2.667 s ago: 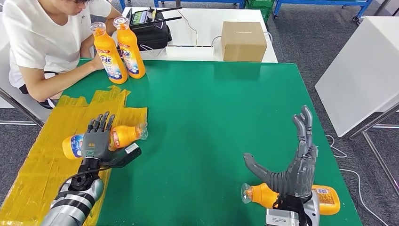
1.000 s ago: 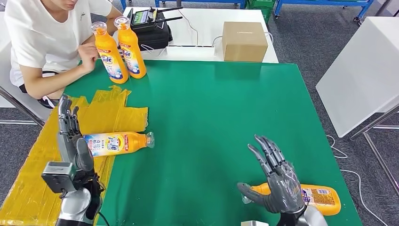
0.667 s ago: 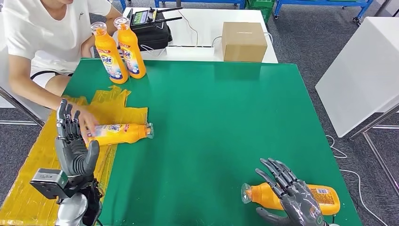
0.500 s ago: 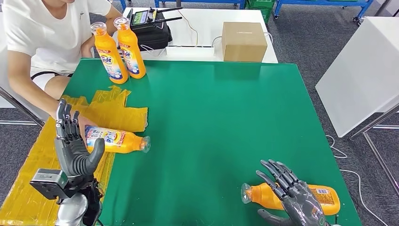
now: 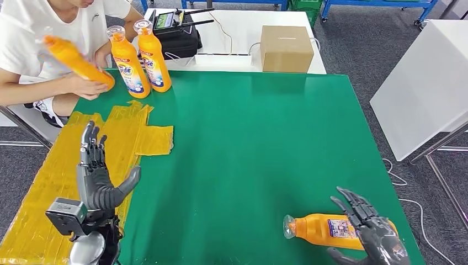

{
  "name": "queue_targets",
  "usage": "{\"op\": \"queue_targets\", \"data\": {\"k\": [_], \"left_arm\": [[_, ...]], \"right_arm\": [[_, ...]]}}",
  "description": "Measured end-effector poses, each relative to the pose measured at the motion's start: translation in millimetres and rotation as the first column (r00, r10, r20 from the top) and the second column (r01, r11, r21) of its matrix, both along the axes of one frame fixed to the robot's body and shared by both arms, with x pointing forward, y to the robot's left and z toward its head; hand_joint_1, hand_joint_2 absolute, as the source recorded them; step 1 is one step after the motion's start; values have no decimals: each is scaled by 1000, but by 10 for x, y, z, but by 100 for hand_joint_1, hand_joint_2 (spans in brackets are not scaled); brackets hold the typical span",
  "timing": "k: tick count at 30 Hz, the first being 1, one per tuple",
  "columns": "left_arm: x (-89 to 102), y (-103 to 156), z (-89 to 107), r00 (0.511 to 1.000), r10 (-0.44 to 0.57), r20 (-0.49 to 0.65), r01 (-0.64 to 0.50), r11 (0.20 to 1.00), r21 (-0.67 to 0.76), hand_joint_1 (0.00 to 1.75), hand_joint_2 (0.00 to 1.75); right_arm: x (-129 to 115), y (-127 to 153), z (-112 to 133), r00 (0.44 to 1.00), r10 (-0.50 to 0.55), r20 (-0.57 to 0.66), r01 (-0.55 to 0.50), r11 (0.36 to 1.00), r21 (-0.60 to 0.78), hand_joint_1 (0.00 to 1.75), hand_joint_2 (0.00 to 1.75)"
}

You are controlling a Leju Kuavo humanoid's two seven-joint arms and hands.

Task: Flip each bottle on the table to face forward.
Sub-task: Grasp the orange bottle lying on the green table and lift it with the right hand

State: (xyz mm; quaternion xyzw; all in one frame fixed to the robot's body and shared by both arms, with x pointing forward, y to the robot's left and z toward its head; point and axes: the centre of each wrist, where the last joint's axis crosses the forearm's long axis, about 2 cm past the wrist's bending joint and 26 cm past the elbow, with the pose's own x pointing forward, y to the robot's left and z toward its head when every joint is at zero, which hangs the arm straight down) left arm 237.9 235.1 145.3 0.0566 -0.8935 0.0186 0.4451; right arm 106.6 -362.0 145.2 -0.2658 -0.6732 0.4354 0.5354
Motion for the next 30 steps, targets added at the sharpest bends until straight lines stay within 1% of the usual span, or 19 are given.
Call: {"op": "queue_targets", "data": {"k": [4, 6, 8, 11, 17, 21, 25, 30], "left_arm": [[-94, -33, -75, 999, -15, -50, 17, 999, 37, 0, 175], [-107, -62, -80, 998, -31, -59, 34, 998, 52, 0, 175], [-112, -98, -75, 997, -49, -66, 53, 997, 64, 0, 175], [-117, -146, -67, 995, -66, -75, 71, 995, 69, 0, 175], [-119, -186, -58, 993, -79, -82, 85, 994, 69, 0, 175], [-113, -212, -46, 992, -92, -83, 98, 993, 68, 0, 175], [-92, -229, -23, 992, -101, -77, 106, 992, 67, 0, 175], [-70, -243, 0, 992, -106, -72, 111, 992, 67, 0, 175]], "right_arm": [[5, -179, 42, 988, -146, -44, 140, 984, -108, 0, 175], [-28, -251, 38, 974, -210, -82, 189, 960, -206, 0, 175], [-91, -325, 10, 956, -268, -118, 222, 926, -304, 0, 175], [-156, -421, -41, 935, -326, -136, 254, 888, -384, 0, 175], [-203, -511, -133, 906, -396, -153, 286, 836, -469, 0, 175], [-190, -537, -208, 893, -422, -154, 297, 813, -502, 0, 175], [-143, -539, -315, 889, -430, -159, 295, 802, -519, 0, 175], [-82, -495, -422, 888, -426, -172, 287, 807, -515, 0, 175]]}}
